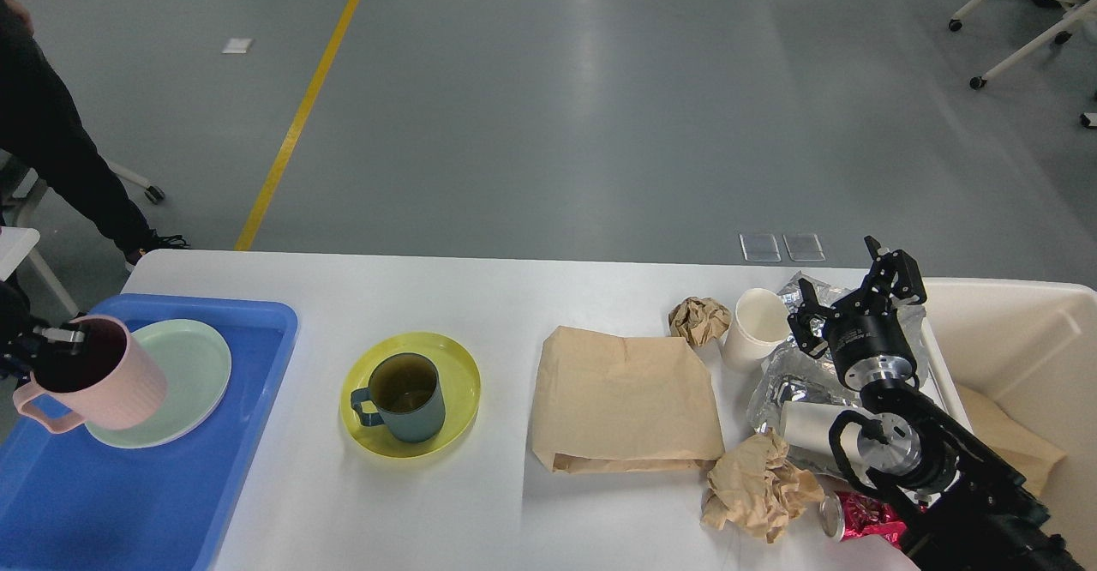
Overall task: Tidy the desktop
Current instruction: 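Lift the pink mug and place it on the blue tray, then release the pink mug and raise the left gripper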
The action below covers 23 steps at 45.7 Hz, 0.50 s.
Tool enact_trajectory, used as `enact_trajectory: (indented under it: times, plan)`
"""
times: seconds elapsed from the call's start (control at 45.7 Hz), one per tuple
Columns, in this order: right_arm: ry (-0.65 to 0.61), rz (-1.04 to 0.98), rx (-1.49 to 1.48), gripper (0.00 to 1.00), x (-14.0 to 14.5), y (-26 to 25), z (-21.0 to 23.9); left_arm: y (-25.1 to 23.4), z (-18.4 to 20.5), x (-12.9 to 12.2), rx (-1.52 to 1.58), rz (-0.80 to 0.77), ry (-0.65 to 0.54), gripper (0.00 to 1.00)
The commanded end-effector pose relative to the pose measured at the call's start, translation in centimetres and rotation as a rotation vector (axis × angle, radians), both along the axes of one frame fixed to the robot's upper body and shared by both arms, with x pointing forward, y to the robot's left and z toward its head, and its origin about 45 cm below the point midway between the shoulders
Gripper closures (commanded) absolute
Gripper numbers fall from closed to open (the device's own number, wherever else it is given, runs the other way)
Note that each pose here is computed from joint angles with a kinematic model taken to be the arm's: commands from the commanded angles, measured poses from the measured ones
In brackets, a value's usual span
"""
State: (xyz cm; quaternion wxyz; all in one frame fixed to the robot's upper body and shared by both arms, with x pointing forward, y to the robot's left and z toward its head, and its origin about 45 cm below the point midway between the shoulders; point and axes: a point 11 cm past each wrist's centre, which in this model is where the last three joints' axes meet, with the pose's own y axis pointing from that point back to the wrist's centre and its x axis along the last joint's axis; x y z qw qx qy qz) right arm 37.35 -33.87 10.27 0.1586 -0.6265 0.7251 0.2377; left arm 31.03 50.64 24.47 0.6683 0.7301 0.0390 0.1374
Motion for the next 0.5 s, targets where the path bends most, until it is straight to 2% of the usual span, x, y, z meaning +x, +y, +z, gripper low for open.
enact_trajectory:
  times: [0.0, 0.197, 0.481]
  plan:
    - [0.0, 0.0, -0.001, 0.0, 0.0, 0.0, 0.0, 3.9, -1.9, -2.4, 0.011, 0.067, 0.007, 0.96]
    - [0.001, -0.001, 0.0, 0.0, 0.0, 0.0, 0.0, 6.9, -3.8, -4.7, 0.003, 0.088, 0.015, 0.96]
    - [0.002, 0.0, -0.001, 0.0, 0.0, 0.0, 0.0, 9.6, -6.2, -5.9, 0.035, 0.123, -0.064, 0.96]
